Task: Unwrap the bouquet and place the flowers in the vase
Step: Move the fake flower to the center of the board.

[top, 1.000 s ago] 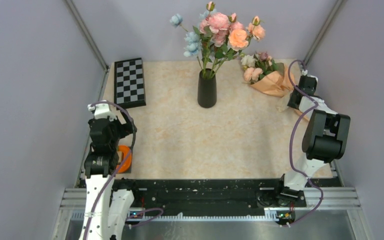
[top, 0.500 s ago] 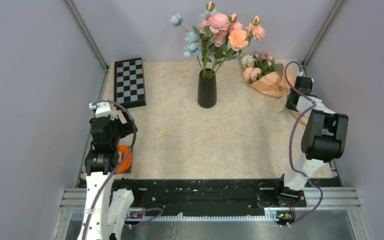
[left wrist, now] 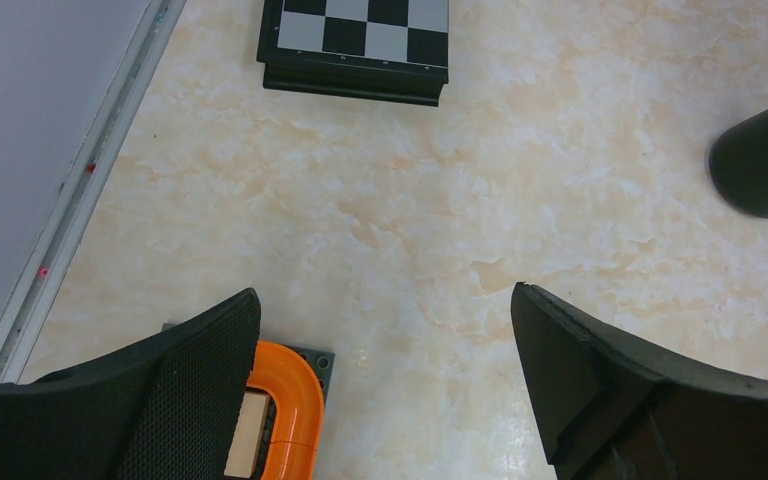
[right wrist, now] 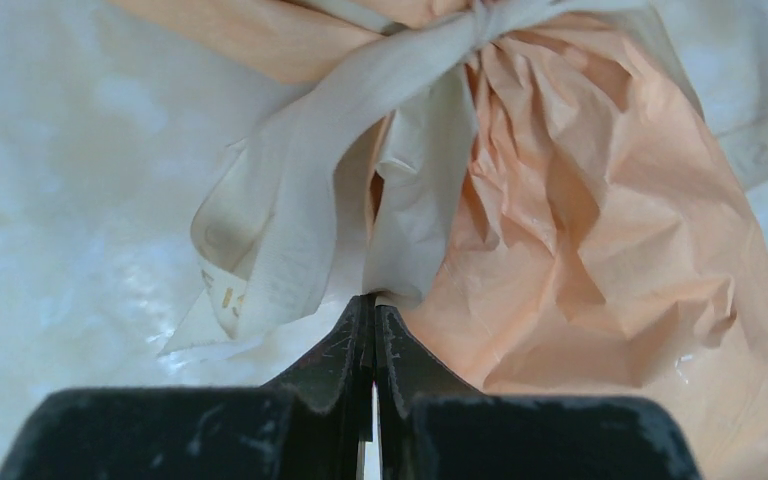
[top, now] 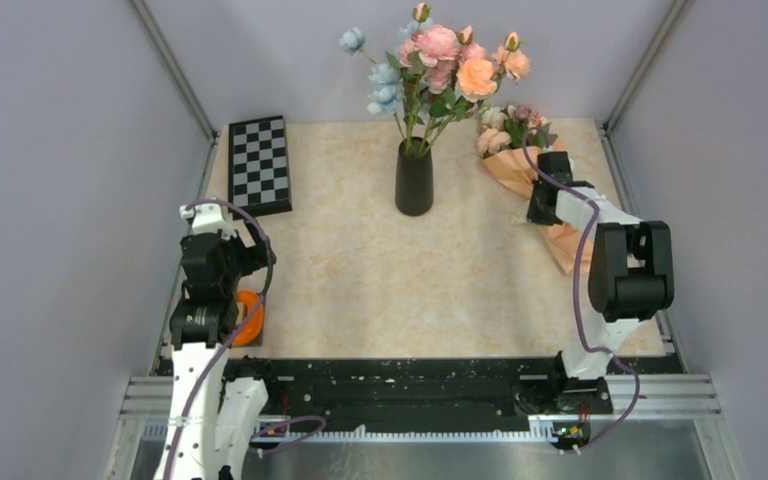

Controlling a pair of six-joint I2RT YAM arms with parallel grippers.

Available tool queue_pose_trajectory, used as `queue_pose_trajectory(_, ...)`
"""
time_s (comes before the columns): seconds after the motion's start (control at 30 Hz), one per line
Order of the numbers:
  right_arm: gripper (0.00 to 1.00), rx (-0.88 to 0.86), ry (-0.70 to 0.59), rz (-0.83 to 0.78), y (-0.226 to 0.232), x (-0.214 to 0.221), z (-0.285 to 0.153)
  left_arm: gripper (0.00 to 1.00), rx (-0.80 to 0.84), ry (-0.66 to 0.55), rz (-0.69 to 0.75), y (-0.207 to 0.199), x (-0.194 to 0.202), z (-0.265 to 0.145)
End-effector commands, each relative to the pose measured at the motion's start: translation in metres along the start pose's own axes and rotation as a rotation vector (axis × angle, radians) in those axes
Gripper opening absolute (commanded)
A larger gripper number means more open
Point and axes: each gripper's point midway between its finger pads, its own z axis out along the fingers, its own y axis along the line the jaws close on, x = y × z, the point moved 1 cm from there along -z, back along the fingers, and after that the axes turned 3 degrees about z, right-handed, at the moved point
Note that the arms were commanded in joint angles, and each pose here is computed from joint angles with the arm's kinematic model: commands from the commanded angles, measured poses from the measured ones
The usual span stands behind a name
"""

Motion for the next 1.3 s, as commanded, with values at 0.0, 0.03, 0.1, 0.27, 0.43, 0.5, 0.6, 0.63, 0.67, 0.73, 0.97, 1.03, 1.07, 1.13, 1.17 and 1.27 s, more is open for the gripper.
queue_pose_trajectory(0.0, 0.0, -0.126, -0.088, 0.05, 0.049, -0.03, -0.035, 0.99, 0.016, -0.027, 0.008, -0.003, -0.008, 0.002)
queue_pose_trajectory(0.03, 0.0, -0.141, -0.088, 0.055, 0.056, -0.03, -0.037, 0.99, 0.018, -0.027, 0.008, -0.004, -0.008, 0.002)
queue_pose_trajectory(0.1, 0.0, -0.172, -0.094, 0.061, 0.07, -0.03, -0.041, 0.99, 0.02, -0.024, 0.008, -0.004, -0.008, 0.002)
queue_pose_trajectory(0.27, 0.0, -0.185, -0.116, 0.067, 0.087, -0.03, -0.046, 0.99, 0.027, -0.015, 0.009, -0.005, -0.006, 0.004)
queue_pose_trajectory(0.43, 0.22, -0.192, -0.151, 0.057, 0.085, -0.04, -0.059, 0.99, 0.025, -0.009, 0.009, -0.005, -0.004, 0.005)
queue_pose_trajectory(0.5, 0.38, -0.185, -0.167, 0.032, 0.08, -0.046, -0.067, 0.99, 0.012, -0.008, 0.01, -0.003, -0.004, 0.005)
queue_pose_trajectory(0.6, 0.55, -0.194, -0.174, 0.008, 0.068, -0.05, -0.076, 0.99, 0.006, -0.004, 0.011, -0.002, -0.003, 0.006)
queue_pose_trajectory(0.63, 0.59, -0.204, -0.175, 0.006, 0.063, -0.051, -0.078, 0.99, 0.005, -0.002, 0.011, -0.002, -0.003, 0.007)
queue_pose_trajectory(0.67, 0.61, -0.208, -0.181, 0.005, 0.058, -0.053, -0.08, 0.99, 0.002, -0.002, 0.013, -0.001, -0.003, 0.007)
queue_pose_trajectory(0.73, 0.65, -0.197, -0.192, 0.011, 0.043, -0.056, -0.081, 0.99, -0.021, -0.007, 0.011, 0.003, -0.005, 0.005)
queue_pose_trajectory(0.97, 0.72, -0.203, -0.202, 0.067, -0.001, -0.073, -0.057, 0.99, -0.06, -0.035, 0.014, 0.01, -0.007, 0.002)
queue_pose_trajectory(1.03, 0.72, -0.19, -0.188, 0.074, -0.011, -0.078, -0.043, 0.99, -0.066, -0.034, 0.015, 0.011, -0.007, 0.002)
queue_pose_trajectory(1.07, 0.72, -0.183, -0.179, 0.079, -0.015, -0.079, -0.037, 0.99, -0.075, -0.032, 0.015, 0.012, -0.007, 0.003)
queue_pose_trajectory(1.13, 0.72, -0.189, -0.153, 0.085, -0.02, -0.081, -0.024, 0.99, -0.088, -0.033, 0.014, 0.015, -0.007, 0.002)
queue_pose_trajectory(1.17, 0.72, -0.203, -0.137, 0.083, -0.02, -0.08, -0.018, 0.99, -0.09, -0.036, 0.014, 0.015, -0.008, 0.002)
queue_pose_trajectory(1.27, 0.71, -0.273, -0.119, 0.048, -0.01, -0.079, -0.006, 0.99, -0.1, -0.042, 0.015, 0.017, -0.008, 0.001)
